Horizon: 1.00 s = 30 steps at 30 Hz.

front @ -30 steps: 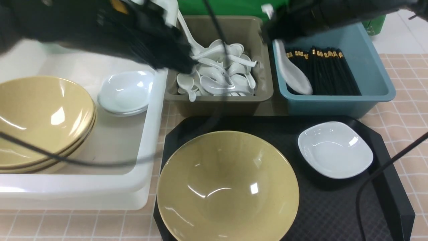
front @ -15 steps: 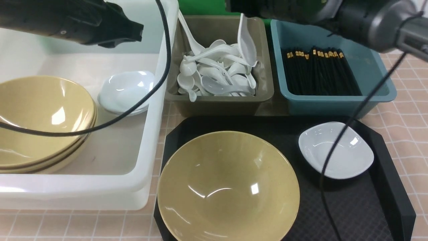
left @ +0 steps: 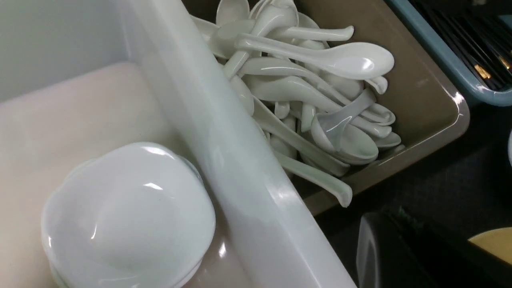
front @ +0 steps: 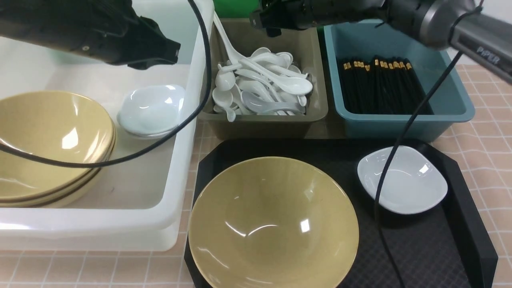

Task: On brown table put chopsticks spoon bowls plates into blue grey white boxes.
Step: 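Place the white spoon into the bin of spoons with the right gripper, then grasp the large bowl on the tray by its rim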

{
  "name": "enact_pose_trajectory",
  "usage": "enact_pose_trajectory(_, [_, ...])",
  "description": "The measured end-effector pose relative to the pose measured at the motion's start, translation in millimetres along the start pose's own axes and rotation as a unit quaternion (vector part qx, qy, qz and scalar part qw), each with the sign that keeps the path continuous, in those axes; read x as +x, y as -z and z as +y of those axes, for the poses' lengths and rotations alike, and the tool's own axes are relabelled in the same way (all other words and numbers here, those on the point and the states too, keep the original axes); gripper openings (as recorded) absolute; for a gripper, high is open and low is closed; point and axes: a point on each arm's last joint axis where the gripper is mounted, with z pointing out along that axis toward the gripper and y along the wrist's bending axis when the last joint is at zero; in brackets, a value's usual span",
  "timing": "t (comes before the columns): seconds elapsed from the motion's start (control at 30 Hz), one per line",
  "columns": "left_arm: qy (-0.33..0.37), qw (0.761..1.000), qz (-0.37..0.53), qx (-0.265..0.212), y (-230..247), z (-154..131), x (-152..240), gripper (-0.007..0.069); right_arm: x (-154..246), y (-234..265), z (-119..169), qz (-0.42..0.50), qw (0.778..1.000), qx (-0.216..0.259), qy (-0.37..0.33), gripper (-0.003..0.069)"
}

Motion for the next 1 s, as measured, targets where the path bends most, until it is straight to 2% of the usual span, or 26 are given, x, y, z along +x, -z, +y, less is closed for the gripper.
enact_pose_trajectory(0.1, [-0.013, 1.000, 0.006, 0.008, -1.4, -5.1, -0.1, 0.0005, -5.3, 20.2, 4.0, 0.040, 0.999, -0.022, 0.017, 0.0524])
enact_pose_trajectory(0.17, [-0.036, 0.999, 0.016, 0.025, -3.9, -18.0, -4.6, 0.0008, -6.6, 42.9, 7.6, 0.090, 0.994, -0.044, 0.032, 0.0487])
enact_pose_trajectory(0.27, [-0.064, 0.997, 0.028, 0.044, -4.7, -32.4, -12.7, 0.0017, -0.3, 62.9, 11.8, 0.164, 0.982, -0.076, 0.046, 0.0418])
enact_pose_trajectory(0.33, [-0.090, 0.993, 0.043, 0.065, -6.6, -47.4, -24.4, 0.0049, 4.0, 76.5, 13.7, 0.206, 0.973, -0.090, 0.052, 0.0342])
enact_pose_trajectory(0.47, [-0.102, 0.983, 0.113, 0.105, -25.3, -64.4, -28.6, 0.0129, -1.1, 114.4, 23.0, 0.208, 0.972, -0.088, 0.059, 0.0222])
enact_pose_trajectory(0.57, [-0.104, 0.975, 0.154, 0.119, -42.1, -66.8, -22.9, 0.0176, -5.1, 146.8, 33.0, 0.196, 0.974, -0.088, 0.074, 0.0174])
enact_pose_trajectory(0.6, [-0.106, 0.970, 0.180, 0.122, -57.1, -66.8, -16.8, 0.0213, -5.5, 169.5, 40.2, 0.186, 0.974, -0.088, 0.089, 0.0153])
enact_pose_trajectory(0.77, [-0.120, 0.956, 0.243, 0.116, -105.5, -67.9, 4.6, 0.0340, 5.7, 228.1, 59.5, 0.165, 0.975, -0.088, 0.120, 0.0138])
enact_pose_trajectory(0.83, [-0.126, 0.953, 0.253, 0.113, -114.4, -69.7, 9.0, 0.0368, 8.0, 239.9, 63.1, 0.151, 0.977, -0.082, 0.125, 0.0139])
enact_pose_trajectory(0.87, [-0.140, 0.947, 0.268, 0.109, -126.1, -74.5, 15.3, 0.0407, 11.2, 251.5, 66.6, 0.134, 0.980, -0.074, 0.129, 0.0139])
enact_pose_trajectory(1.0, [-0.187, 0.929, 0.302, 0.099, -154.1, -89.1, 32.4, 0.0461, 16.2, 276.7, 74.1, 0.100, 0.984, -0.060, 0.135, 0.0139])
